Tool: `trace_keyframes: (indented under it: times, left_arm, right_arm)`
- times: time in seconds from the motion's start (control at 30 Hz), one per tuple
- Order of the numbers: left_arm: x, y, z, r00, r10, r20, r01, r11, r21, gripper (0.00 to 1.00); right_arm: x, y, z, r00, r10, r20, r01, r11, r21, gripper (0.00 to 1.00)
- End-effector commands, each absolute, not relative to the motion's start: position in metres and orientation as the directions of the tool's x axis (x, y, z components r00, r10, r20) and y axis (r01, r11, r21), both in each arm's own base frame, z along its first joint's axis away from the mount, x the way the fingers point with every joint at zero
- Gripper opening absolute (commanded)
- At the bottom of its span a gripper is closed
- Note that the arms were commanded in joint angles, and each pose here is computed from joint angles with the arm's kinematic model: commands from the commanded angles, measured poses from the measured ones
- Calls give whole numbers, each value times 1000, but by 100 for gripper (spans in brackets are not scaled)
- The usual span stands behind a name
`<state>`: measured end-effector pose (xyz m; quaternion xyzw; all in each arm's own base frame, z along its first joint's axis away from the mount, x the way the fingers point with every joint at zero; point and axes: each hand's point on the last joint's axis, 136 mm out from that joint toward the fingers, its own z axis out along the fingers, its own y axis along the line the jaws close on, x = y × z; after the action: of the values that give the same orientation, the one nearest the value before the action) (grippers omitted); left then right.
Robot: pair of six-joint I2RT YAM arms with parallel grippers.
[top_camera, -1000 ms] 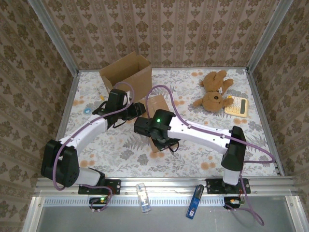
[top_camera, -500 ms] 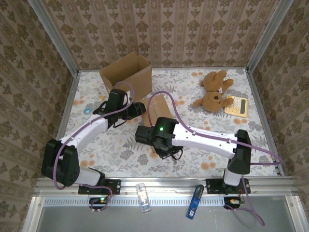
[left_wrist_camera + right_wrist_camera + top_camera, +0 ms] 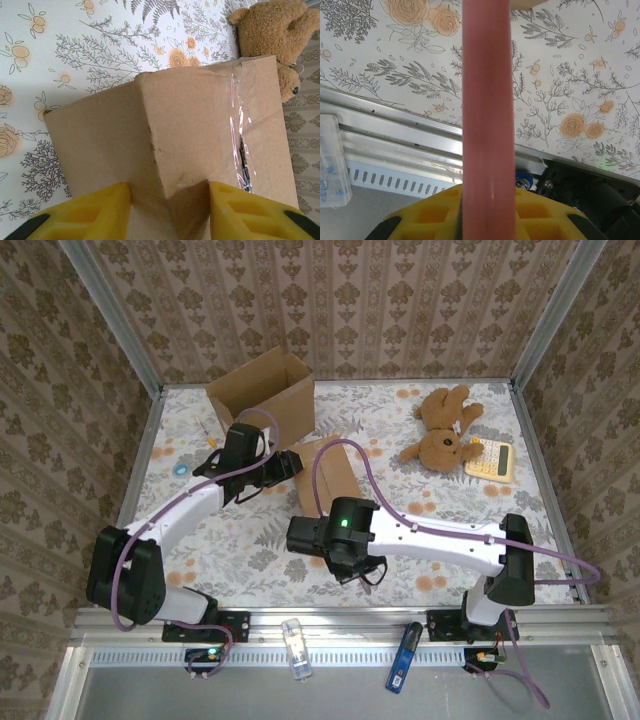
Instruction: Unpack the express box
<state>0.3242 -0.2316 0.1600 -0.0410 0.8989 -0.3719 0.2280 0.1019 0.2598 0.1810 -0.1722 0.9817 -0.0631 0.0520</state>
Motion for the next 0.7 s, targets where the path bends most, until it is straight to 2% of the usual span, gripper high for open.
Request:
trace_keyframes:
  times: [0.0,0.37,0.57,0.67]
  left_arm:
    - [303,-197,89,-939,-248,-238,-85,838,-539,42]
    - [307,-208,102,-940,-227,-255,-46,825,-564,43]
    - [313,-231,151,-932,-135,-335,91,809,-580,57]
    - [317,-229,183,-912,-103,-396,147,821,-552,60]
  right_arm:
    - [76,253,179,-944,-329,6,-327,937,-119,0]
    - [73,238,195,-952,-301,-51,-291,947,-138,0]
    - [86,209,203,-964,-210,-160,-183,968,-171,0]
    - [97,187,206,-960,-154,-233,-108,974,-199,0]
